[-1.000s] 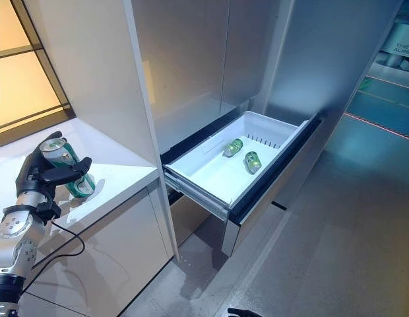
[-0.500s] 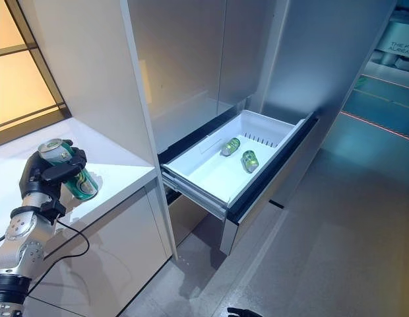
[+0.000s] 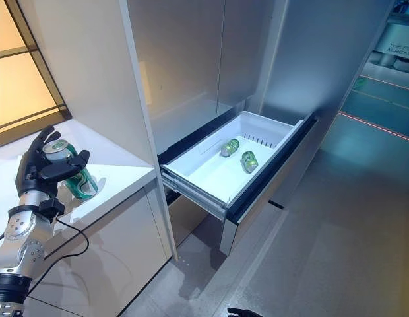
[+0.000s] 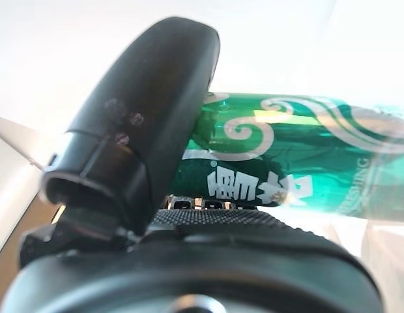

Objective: Put drinks into fridge and close the fridge

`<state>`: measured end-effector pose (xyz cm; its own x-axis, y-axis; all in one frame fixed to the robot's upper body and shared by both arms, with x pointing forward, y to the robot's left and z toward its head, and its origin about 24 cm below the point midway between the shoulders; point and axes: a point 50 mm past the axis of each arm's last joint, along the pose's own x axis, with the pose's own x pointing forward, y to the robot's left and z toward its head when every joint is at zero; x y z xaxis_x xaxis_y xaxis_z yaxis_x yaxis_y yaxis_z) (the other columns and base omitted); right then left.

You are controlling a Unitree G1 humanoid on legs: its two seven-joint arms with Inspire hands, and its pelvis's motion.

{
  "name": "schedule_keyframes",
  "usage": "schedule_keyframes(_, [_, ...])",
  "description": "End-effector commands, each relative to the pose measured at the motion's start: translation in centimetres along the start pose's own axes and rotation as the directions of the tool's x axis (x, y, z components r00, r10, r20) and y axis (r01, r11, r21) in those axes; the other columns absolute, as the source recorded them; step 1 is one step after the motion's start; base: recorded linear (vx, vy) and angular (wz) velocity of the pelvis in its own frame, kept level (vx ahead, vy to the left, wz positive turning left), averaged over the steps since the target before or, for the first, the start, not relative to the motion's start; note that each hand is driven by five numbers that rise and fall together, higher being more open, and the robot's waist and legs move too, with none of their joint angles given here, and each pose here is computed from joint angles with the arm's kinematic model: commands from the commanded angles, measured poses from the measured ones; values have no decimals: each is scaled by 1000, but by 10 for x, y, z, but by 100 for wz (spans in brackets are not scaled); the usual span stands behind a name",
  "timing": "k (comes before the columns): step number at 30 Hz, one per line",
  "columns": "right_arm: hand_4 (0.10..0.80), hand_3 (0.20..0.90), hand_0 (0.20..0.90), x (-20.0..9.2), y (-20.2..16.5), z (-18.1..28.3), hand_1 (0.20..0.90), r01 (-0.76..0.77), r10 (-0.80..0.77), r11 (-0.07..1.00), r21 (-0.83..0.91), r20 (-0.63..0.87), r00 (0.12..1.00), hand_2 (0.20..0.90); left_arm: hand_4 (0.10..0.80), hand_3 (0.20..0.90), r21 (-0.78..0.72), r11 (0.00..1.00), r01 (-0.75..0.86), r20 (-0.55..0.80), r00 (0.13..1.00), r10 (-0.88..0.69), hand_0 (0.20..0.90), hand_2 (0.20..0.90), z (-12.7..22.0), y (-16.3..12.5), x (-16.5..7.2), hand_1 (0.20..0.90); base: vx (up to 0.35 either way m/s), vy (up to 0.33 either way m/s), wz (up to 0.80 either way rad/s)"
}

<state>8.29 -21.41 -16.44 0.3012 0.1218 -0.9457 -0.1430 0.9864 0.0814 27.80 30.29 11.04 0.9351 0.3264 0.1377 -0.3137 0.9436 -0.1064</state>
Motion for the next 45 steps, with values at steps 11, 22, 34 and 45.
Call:
schedule_keyframes(11, [800,900,900,-4,-12,-6,900,5,-10,996,-85,-60,998,900,800,900,-12,1000,28,440,898,-20,900,900,103,-14,26,900,0,0,0])
schedule_keyframes(22, [800,900,900,-4,-13,-7,900,6,-11,996,-84,-60,998,900,100,200,-23,998,51,458,888,-35,300,300,105,-15,25,300,0,0,0])
schedule_keyframes(34, [800,900,900,-4,-13,-7,900,9,-13,997,-78,-50,999,900,100,200,-2,996,84,474,878,-73,300,300,109,-20,25,300,0,0,0])
schedule_keyframes(45, [800,900,900,-19,14,105,900,-34,147,969,-246,459,876,900,100,200,-12,908,418,600,730,-328,300,300,137,-61,2,300,0,0,0])
